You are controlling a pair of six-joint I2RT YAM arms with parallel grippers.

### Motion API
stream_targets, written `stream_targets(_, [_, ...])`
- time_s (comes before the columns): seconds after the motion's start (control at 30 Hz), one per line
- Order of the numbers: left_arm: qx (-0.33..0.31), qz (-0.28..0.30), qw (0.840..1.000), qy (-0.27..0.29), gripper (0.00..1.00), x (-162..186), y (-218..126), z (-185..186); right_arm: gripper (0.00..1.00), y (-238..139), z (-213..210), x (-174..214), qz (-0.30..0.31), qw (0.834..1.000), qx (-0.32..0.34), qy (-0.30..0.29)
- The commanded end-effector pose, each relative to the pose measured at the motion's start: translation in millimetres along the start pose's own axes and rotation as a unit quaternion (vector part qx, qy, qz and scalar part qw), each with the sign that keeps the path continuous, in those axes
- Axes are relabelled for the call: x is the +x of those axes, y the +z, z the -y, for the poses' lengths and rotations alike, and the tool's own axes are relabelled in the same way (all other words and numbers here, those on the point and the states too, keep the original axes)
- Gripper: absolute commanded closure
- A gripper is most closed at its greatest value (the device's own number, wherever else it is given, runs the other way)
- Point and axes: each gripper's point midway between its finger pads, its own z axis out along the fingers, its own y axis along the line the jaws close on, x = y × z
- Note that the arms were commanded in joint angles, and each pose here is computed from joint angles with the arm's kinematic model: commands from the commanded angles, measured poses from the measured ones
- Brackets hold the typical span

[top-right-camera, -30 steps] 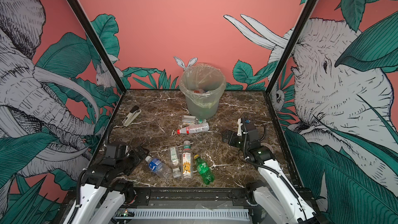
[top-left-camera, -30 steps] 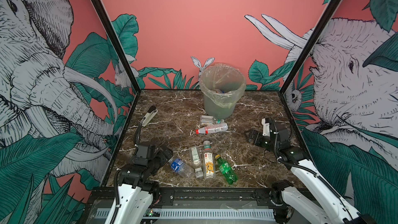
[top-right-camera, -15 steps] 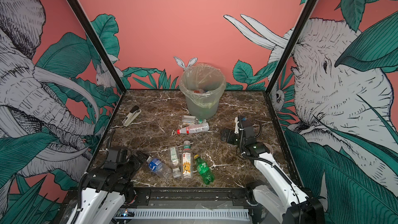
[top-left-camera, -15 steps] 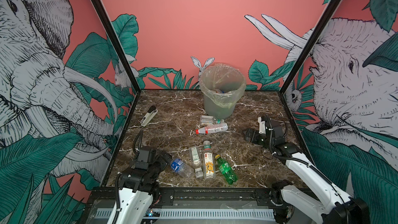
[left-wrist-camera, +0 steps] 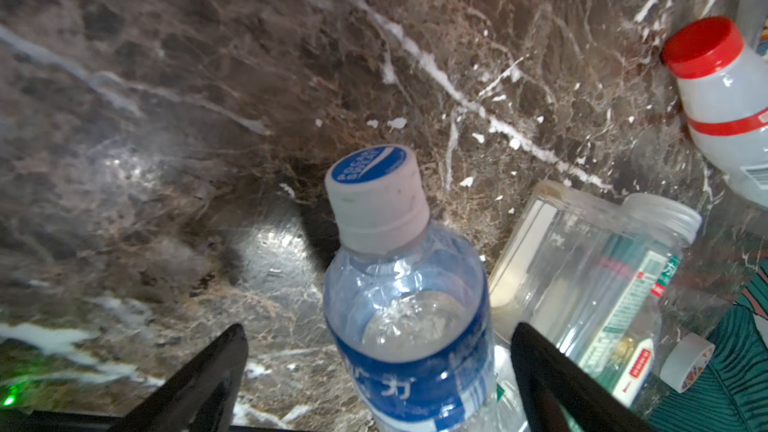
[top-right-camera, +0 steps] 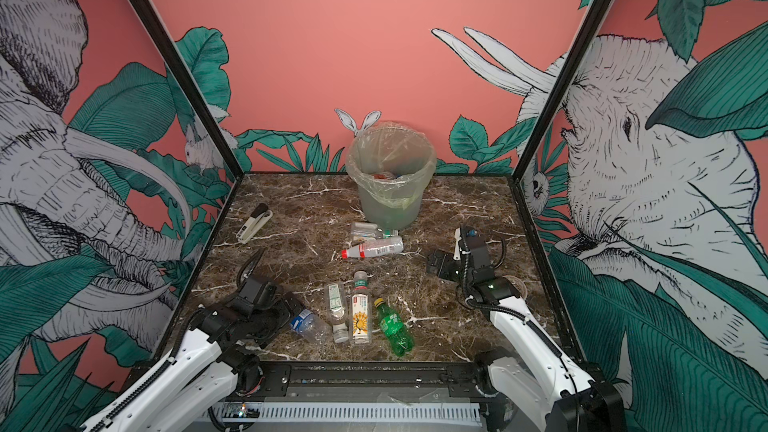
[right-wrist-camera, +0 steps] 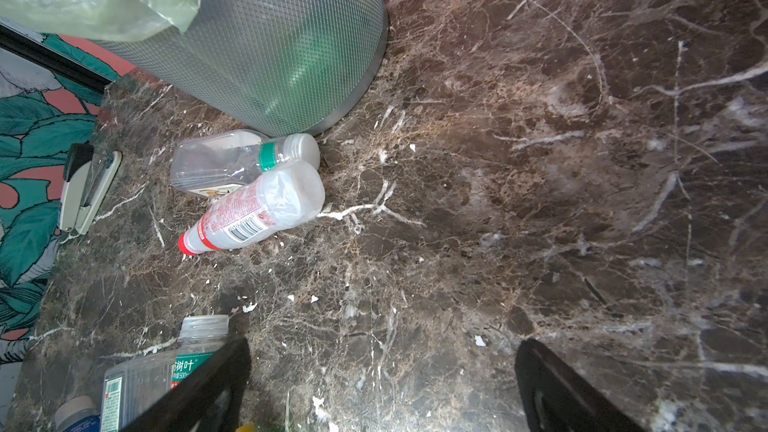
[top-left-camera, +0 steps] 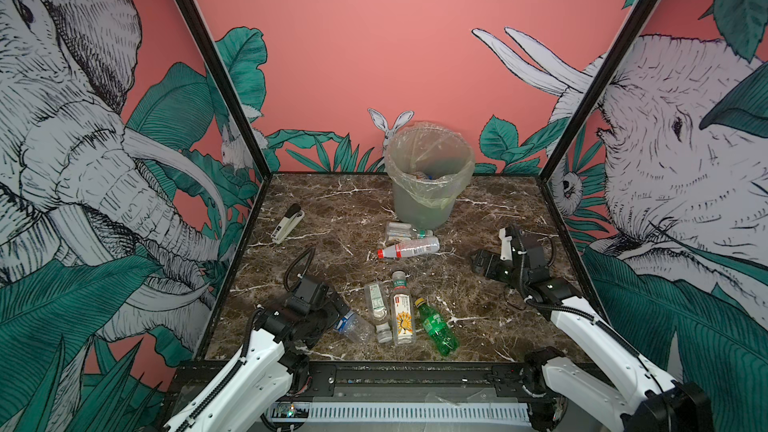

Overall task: Throw the plastic bottles in the bin
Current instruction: 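Lower the left gripper and close it on the blue-cap Pocari Sweat bottle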

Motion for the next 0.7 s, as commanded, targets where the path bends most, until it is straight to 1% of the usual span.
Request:
stream_targets(0.0, [0.01,0.018,1.0,-0.023,0.01,-4.6,7.1,-0.9,0.01,-6.4,-3.5,-14.1,0.026,1.0,0.0,0.004])
stream_targets(0.17, [0.028,0.025,0.999,-0.039,0.01,-6.4,17.4,1.6,0.01,-5.7,0.7,-14.5,0.029,0.999,0.01,0.02])
stream_targets(0.47, [0.03,0.022,0.999,-0.04,0.02,-5.4,24.5,3.1,0.01,-6.2,1.4,-15.5,0.03,0.999,0.014,0.026])
stream_targets(0.53, [0.035,0.022,0.998,-0.043,0.05,-5.1,26.3,3.5,0.01,-6.3,1.8,-16.0,0.031,0.999,0.015,0.028])
stream_targets(0.57, [0.036,0.021,0.998,-0.044,0.08,-4.7,27.7,3.2,0.01,-6.2,1.6,-16.0,0.031,0.999,0.014,0.029])
stream_targets(0.67, [0.033,0.017,0.998,-0.046,0.13,-2.2,31.7,0.1,0.01,-5.7,1.7,-16.4,0.031,0.999,0.015,0.031])
